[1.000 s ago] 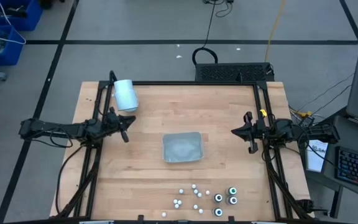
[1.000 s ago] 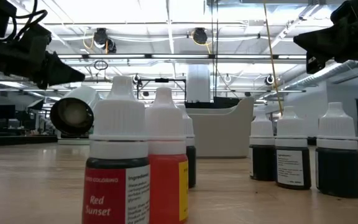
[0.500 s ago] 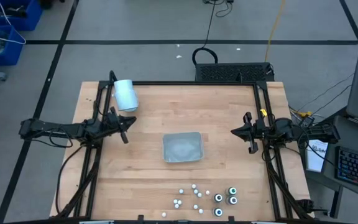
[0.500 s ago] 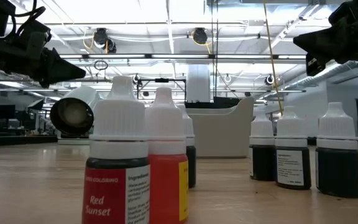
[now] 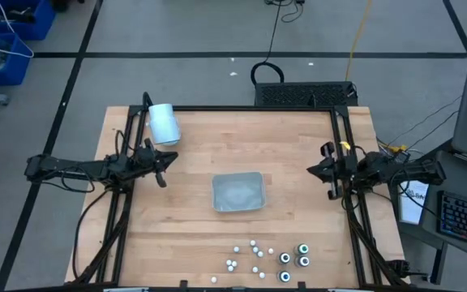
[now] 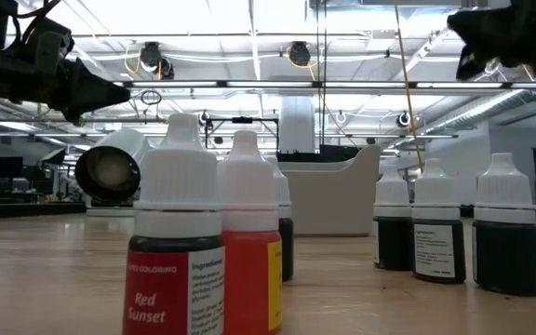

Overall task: Pick & Place food coloring
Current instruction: Put the large purple food coloring bottle into the bin

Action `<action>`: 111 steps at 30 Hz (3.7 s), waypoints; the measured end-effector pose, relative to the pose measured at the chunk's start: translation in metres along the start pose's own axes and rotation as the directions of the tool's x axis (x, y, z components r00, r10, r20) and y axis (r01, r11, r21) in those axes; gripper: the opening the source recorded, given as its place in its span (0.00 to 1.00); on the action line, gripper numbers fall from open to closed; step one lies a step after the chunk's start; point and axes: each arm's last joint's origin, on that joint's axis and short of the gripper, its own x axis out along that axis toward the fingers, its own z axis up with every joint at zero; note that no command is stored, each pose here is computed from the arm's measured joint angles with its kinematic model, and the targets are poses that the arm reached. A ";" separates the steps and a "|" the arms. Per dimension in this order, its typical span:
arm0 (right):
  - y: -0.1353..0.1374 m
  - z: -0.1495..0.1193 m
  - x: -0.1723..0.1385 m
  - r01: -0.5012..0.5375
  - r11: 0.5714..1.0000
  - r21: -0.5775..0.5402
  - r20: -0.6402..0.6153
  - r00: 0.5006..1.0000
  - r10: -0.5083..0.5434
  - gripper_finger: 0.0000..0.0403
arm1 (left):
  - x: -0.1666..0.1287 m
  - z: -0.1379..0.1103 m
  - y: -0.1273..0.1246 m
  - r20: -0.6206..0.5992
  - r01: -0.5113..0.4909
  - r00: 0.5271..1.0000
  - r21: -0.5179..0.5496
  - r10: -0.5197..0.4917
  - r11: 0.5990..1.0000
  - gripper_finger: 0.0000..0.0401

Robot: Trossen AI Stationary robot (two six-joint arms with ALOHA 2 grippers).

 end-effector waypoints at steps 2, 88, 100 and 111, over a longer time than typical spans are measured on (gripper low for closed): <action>0.001 0.015 0.006 -0.011 1.000 -0.013 -0.024 1.000 0.011 0.00 | 0.000 0.000 0.000 -0.001 -0.002 1.000 0.001 0.002 1.000 0.09; 0.262 0.008 0.056 -0.186 0.982 -0.041 -0.672 0.732 0.111 0.00 | 0.000 -0.007 0.000 -0.066 -0.007 0.998 -0.030 0.005 1.000 0.09; 0.257 -0.007 0.051 -0.165 0.986 0.026 -0.732 0.668 0.131 0.30 | 0.000 -0.012 0.001 -0.115 -0.014 0.993 -0.061 0.007 0.998 0.09; 0.250 -0.020 0.045 -0.118 0.991 0.064 -0.759 0.639 0.125 0.54 | 0.000 -0.012 0.001 -0.114 -0.013 0.993 -0.051 0.008 0.999 0.09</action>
